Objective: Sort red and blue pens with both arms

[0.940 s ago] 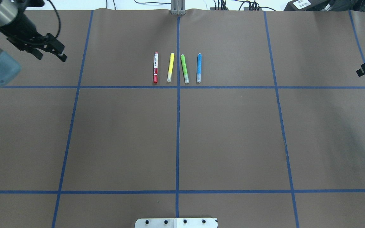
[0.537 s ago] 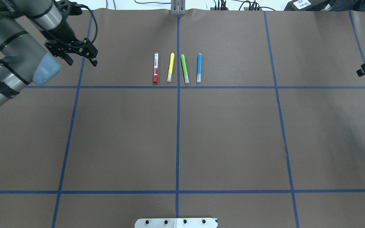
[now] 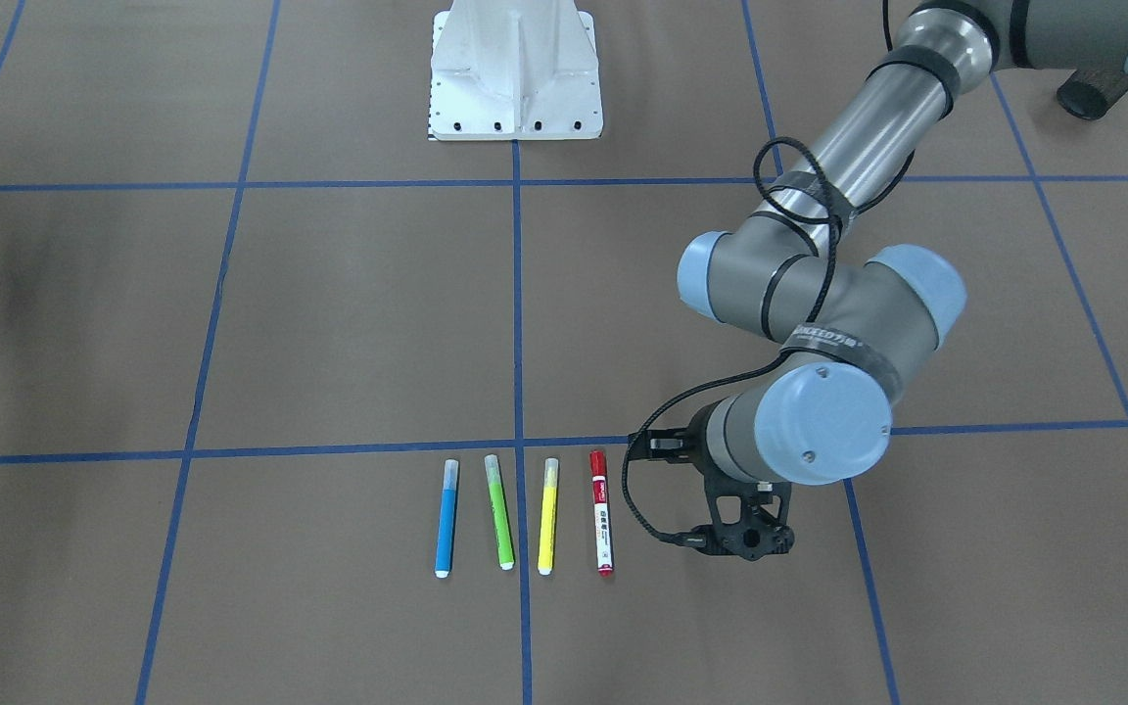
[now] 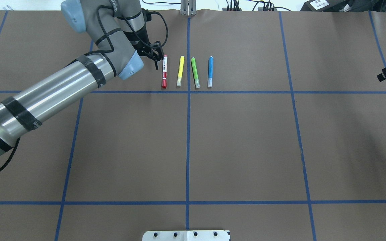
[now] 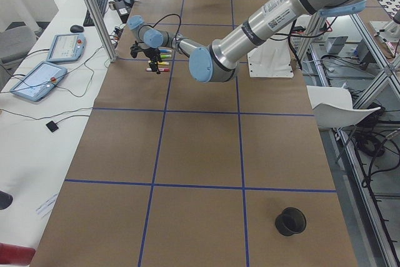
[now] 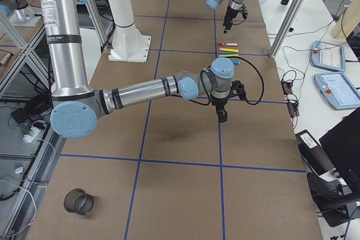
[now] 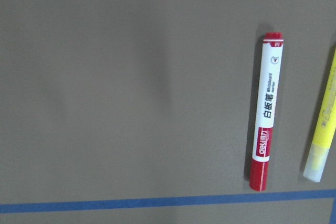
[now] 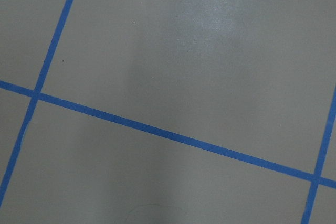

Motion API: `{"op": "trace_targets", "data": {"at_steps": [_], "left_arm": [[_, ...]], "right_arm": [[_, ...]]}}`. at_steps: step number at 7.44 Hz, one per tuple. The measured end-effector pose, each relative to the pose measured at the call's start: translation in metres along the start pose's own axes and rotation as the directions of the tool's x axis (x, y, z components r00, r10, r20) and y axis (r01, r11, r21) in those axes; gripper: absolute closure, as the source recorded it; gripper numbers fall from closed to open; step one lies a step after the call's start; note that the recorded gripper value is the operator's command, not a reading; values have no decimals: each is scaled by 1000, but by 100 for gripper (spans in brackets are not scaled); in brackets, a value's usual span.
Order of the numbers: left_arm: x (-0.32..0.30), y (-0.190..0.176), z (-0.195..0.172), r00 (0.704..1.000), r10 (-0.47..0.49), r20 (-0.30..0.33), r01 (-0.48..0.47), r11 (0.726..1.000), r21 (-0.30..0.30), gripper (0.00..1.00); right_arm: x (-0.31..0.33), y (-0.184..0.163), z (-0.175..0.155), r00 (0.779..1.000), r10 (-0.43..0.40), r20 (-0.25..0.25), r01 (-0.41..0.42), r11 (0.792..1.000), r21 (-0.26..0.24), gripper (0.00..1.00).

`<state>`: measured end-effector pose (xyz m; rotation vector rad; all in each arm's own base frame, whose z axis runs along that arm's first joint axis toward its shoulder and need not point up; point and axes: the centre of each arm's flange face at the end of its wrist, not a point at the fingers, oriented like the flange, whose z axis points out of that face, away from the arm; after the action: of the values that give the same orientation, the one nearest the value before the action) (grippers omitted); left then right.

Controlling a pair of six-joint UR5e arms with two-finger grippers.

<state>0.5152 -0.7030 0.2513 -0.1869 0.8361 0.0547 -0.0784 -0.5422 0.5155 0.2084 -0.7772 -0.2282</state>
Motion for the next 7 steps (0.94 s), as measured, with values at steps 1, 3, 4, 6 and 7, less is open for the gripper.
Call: {"op": "trace_targets", "data": {"at_steps": [1,3,4,6,7], "left_arm": [[12,-1,19,1000,-11,11,10,1000,25,7],[29,6,41,1000,-7,16,7,999,41,20],[39,12,46,1000,-4,15,4,999,42,49],[55,21,53,1000,2,16,-3,999,45,60],[59,24,56,1000,6,21,-7,999,47,61]], "right_arm": [[0,0,0,1000,0,0,0,1000,0,0],[0,0,0,1000,0,0,0,1000,0,0],[0,0,0,1000,0,0,0,1000,0,0],[1,0,1,1000,2,-2,-2,1000,-2,0],[2,0,2,1000,3,-2,-3,1000,-3,0]]}}
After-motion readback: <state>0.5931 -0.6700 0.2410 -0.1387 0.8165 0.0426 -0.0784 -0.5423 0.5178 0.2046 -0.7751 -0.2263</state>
